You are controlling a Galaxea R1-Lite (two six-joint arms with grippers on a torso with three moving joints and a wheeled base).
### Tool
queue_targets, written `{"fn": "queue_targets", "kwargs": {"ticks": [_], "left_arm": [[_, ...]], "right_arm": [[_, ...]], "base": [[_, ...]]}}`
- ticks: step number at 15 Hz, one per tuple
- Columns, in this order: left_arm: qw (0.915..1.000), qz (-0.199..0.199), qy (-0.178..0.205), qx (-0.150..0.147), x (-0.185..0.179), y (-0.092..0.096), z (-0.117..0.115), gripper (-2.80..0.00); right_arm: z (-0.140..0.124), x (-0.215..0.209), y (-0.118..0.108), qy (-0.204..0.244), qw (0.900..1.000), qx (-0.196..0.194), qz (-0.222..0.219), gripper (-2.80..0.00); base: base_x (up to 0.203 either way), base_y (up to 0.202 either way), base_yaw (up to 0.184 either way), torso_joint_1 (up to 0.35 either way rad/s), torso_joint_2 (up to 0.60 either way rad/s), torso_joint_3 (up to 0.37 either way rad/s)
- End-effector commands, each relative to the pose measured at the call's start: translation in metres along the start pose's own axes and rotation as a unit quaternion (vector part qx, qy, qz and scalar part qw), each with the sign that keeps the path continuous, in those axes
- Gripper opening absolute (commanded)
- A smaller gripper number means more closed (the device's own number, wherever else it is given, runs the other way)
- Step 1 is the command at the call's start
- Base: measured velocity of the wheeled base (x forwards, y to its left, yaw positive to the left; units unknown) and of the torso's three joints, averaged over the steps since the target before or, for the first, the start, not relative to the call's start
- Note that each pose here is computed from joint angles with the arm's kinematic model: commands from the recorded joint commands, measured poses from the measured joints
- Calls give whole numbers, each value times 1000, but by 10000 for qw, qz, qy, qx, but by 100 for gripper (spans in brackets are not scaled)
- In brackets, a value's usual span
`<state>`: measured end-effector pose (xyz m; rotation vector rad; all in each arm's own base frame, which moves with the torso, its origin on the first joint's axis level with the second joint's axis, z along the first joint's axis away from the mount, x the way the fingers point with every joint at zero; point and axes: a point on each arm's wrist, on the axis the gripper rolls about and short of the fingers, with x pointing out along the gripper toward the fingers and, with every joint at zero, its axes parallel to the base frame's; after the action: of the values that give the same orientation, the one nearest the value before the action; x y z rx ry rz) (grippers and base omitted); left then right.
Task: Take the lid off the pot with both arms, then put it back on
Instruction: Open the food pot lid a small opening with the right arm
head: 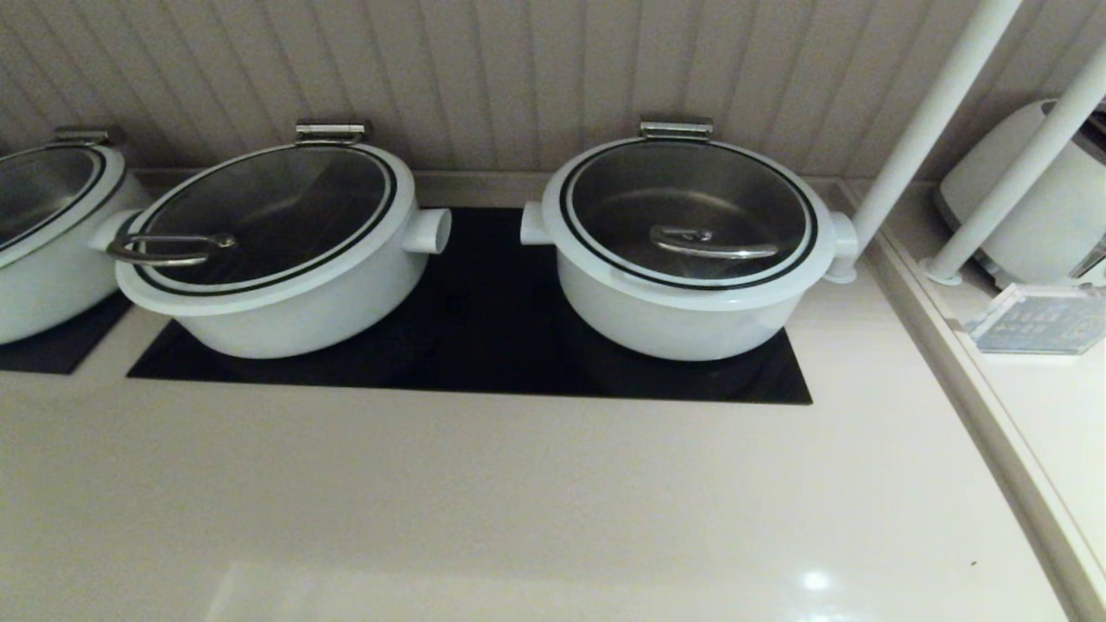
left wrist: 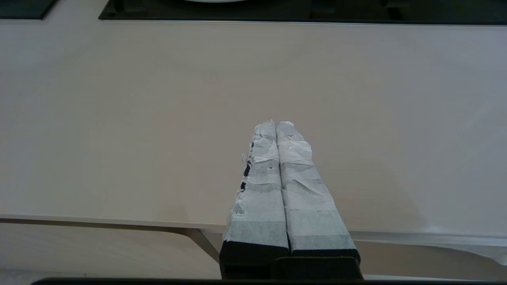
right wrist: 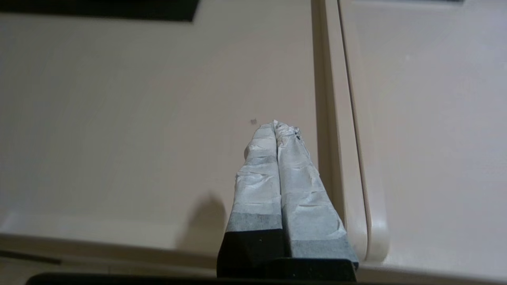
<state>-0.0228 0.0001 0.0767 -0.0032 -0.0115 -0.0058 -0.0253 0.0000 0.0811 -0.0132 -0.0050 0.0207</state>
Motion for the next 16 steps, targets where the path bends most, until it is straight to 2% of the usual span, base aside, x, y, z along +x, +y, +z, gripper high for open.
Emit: {"fn": "queue_targets", "kwargs": {"ticks": [1, 3, 6, 8, 11, 16], "left_arm": [[10000, -2, 4, 1, 0, 0, 0, -280], [10000, -2, 4, 1, 0, 0, 0, -280], [10000, -2, 4, 1, 0, 0, 0, -280], [10000, -2, 4, 1, 0, 0, 0, -280], [10000, -2, 4, -7, 0, 0, 0, -280], [10000, 1, 6, 0, 0, 0, 0, -280]], "right_arm": [[13, -3, 1, -275, 9992, 2, 304, -280], [35, -9, 3, -527, 9964, -43, 661, -280], [76, 3, 3, -319, 9945, -54, 999, -280], [105, 19, 5, -214, 9893, -54, 1442, -280], [134, 54, 8, -14, 9682, -106, 2499, -280], [139, 136, 14, 352, 9335, -233, 3562, -280]], "base": [[0, 0, 0, 0, 0, 0], [0, 0, 0, 0, 0, 0], [0, 0, 0, 0, 0, 0], [0, 0, 0, 0, 0, 0], [0, 0, 0, 0, 0, 0], [0, 0, 0, 0, 0, 0]]}}
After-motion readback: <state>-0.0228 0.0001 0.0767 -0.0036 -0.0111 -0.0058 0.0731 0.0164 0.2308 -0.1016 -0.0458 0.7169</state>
